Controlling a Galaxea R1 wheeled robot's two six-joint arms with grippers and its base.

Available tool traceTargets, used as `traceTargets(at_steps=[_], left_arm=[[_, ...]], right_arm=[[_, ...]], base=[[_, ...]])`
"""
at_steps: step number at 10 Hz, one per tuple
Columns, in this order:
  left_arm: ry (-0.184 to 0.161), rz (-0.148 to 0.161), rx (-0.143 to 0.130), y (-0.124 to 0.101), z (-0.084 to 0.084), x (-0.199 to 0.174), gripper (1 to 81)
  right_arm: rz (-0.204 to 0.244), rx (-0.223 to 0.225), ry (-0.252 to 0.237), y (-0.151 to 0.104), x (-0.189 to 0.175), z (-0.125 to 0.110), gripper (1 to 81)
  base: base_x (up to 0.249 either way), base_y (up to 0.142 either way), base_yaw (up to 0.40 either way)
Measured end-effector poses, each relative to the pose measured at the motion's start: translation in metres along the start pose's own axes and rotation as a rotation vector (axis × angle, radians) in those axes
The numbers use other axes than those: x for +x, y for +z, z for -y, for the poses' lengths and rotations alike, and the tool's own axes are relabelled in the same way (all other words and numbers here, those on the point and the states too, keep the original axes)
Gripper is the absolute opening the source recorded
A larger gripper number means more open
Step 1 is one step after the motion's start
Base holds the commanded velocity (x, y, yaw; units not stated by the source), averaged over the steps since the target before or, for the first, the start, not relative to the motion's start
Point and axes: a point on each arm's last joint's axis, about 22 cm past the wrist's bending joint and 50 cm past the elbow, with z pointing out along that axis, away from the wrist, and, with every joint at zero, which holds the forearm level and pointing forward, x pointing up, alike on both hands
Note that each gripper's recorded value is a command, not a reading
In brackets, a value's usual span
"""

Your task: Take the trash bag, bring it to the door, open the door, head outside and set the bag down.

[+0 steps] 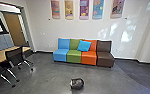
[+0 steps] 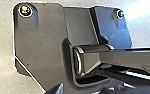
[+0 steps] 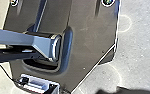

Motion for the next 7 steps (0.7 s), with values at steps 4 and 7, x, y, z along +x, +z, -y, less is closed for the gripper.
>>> traceTargets(at_steps=[4, 7], left_arm=[[0.003, -0.008, -0.034, 0.008, -0.028, 0.009, 81.1], [-0.001, 0.004, -0.008, 0.002, -0.007, 0.001, 81.1]], right_arm=[[0.0, 0.005, 0.004, 0.001, 0.0, 0.003, 81.1], [0.004, 0.007, 0.006, 0.001, -0.002, 0.005, 81.1]], base=[[0.152, 0.0, 0.0], [0.152, 0.0, 0.0]])
